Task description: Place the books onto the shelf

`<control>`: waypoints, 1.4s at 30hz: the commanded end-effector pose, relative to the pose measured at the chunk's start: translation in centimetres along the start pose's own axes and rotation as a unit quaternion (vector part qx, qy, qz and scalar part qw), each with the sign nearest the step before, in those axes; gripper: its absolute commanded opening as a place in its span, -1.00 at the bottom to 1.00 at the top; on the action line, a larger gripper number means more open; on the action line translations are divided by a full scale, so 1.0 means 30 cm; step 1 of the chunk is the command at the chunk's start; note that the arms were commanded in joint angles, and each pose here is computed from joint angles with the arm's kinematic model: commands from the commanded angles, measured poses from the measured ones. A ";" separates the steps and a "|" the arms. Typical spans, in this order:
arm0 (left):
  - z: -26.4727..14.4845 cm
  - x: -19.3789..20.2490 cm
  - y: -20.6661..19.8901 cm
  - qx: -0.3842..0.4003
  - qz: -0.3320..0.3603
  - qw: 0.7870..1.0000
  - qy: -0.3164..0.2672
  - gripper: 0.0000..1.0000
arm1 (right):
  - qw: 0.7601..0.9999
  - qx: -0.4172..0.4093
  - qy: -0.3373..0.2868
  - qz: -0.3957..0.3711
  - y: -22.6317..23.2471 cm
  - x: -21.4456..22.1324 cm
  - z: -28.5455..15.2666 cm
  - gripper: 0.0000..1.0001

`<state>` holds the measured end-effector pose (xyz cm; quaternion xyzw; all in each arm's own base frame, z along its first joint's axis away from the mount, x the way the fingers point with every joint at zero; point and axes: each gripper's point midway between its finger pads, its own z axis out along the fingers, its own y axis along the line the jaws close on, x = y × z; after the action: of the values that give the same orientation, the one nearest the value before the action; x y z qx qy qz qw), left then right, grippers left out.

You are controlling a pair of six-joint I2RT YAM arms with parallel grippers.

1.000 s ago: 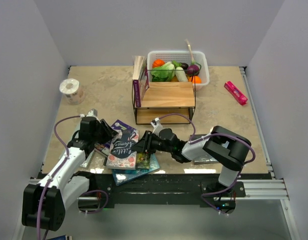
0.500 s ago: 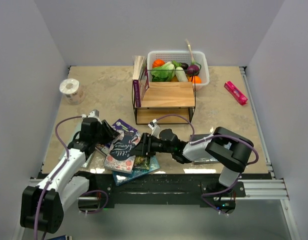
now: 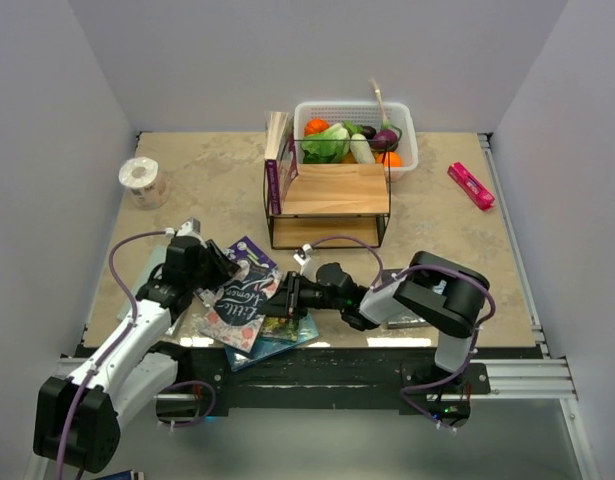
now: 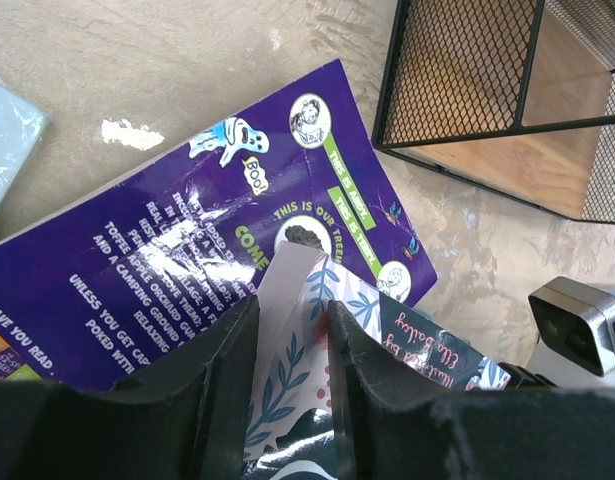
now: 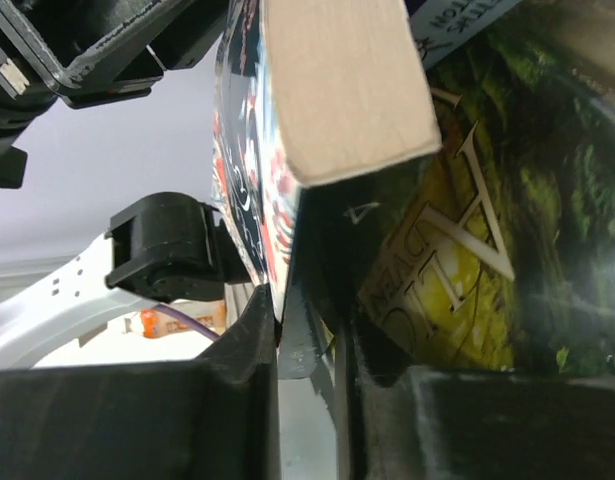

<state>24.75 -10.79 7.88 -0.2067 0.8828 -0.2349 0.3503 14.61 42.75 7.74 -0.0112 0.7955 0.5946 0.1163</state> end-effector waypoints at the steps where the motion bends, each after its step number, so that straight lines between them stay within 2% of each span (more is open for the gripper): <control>1: -0.045 0.063 0.022 -0.031 0.001 0.998 0.049 -0.26 | 0.998 -0.030 -0.012 -0.055 0.107 0.009 -0.051 -1.00; 2: -0.060 0.017 -0.013 -0.025 0.005 0.999 0.032 -0.26 | 0.996 -0.046 -0.020 -0.072 0.181 -0.002 -0.086 -1.00; 4: -0.083 -0.027 -0.025 -0.034 0.015 0.999 0.016 -0.25 | 0.995 -0.008 -0.012 -0.094 0.168 0.010 -0.123 -1.00; 6: -0.112 -0.088 -0.067 -0.031 0.020 0.999 -0.003 -0.24 | 0.991 -0.026 -0.022 -0.133 0.277 -0.005 -0.183 -1.00; 7: -0.120 -0.111 -0.080 -0.031 0.021 0.999 -0.011 -0.23 | 0.991 0.004 -0.011 -0.133 0.252 0.005 -0.207 -1.00; 9: -0.147 -0.165 -0.113 -0.030 0.021 0.999 -0.032 -0.22 | 0.986 -0.010 -0.021 -0.166 0.351 -0.012 -0.268 -1.00; 10: -0.157 -0.184 -0.121 -0.030 0.019 0.998 -0.042 -0.21 | 0.986 0.017 -0.010 -0.166 0.326 0.001 -0.292 -1.00; 12: -0.180 -0.220 -0.148 -0.024 0.014 0.998 -0.057 -0.20 | 0.981 0.004 -0.023 -0.192 0.423 -0.018 -0.357 -1.00; 14: -0.200 -0.250 -0.166 -0.020 0.012 0.997 -0.073 -0.19 | 0.980 0.034 -0.016 -0.198 0.422 -0.010 -0.412 -1.00; 16: -0.212 -0.265 -0.165 -0.024 0.010 0.996 -0.083 -0.18 | 0.975 0.046 -0.032 -0.214 0.489 -0.028 -0.501 -1.00; 19: -0.227 -0.278 -0.167 -0.026 0.006 0.996 -0.090 -0.18 | 0.965 0.064 -0.092 -0.238 0.598 -0.094 -0.641 -1.00; 21: -0.230 -0.279 -0.163 -0.028 0.004 0.995 -0.093 -0.18 | 0.950 0.108 -0.156 -0.250 0.654 -0.177 -0.749 -1.00; 23: -0.234 -0.280 -0.162 -0.028 0.002 0.995 -0.097 -0.18 | 0.933 0.138 -0.201 -0.264 0.690 -0.241 -0.816 -1.00; 24: -0.234 -0.283 -0.158 -0.031 0.000 0.995 -0.099 -0.18 | 0.914 0.168 -0.251 -0.270 0.716 -0.308 -0.881 -1.00; 26: -0.234 -0.285 -0.157 -0.032 -0.003 0.994 -0.101 -0.18 | 0.896 0.196 -0.289 -0.275 0.735 -0.372 -0.909 -1.00; 27: -0.233 -0.287 -0.154 -0.034 -0.003 0.994 -0.103 -0.18 | 0.877 0.211 -0.335 -0.273 0.764 -0.432 -0.943 -1.00; 29: -0.232 -0.293 -0.158 -0.035 -0.004 0.994 -0.103 -0.18 | 0.854 0.247 -0.367 -0.275 0.761 -0.497 -0.934 -1.00; 31: -0.232 -0.304 -0.165 -0.036 -0.003 0.994 -0.105 -0.18 | 0.817 0.283 -0.423 -0.272 0.784 -0.577 -0.975 -1.00; 33: -0.230 -0.311 -0.171 -0.036 -0.002 0.994 -0.105 -0.18 | 0.789 0.313 -0.446 -0.286 0.794 -0.636 -0.955 -1.00; 35: -0.229 -0.323 -0.180 -0.037 -0.001 0.994 -0.107 -0.18 | 0.750 0.357 -0.470 -0.299 0.793 -0.694 -0.954 -1.00; 42: -0.216 -0.366 -0.187 -0.047 0.007 0.991 -0.122 -0.18 | 0.677 0.400 -0.524 -0.327 0.839 -0.807 -0.902 -1.00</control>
<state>27.00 -8.27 18.60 -0.2386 0.8635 -0.1676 0.4115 27.89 23.69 35.95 -0.0025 0.7920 0.0657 0.6070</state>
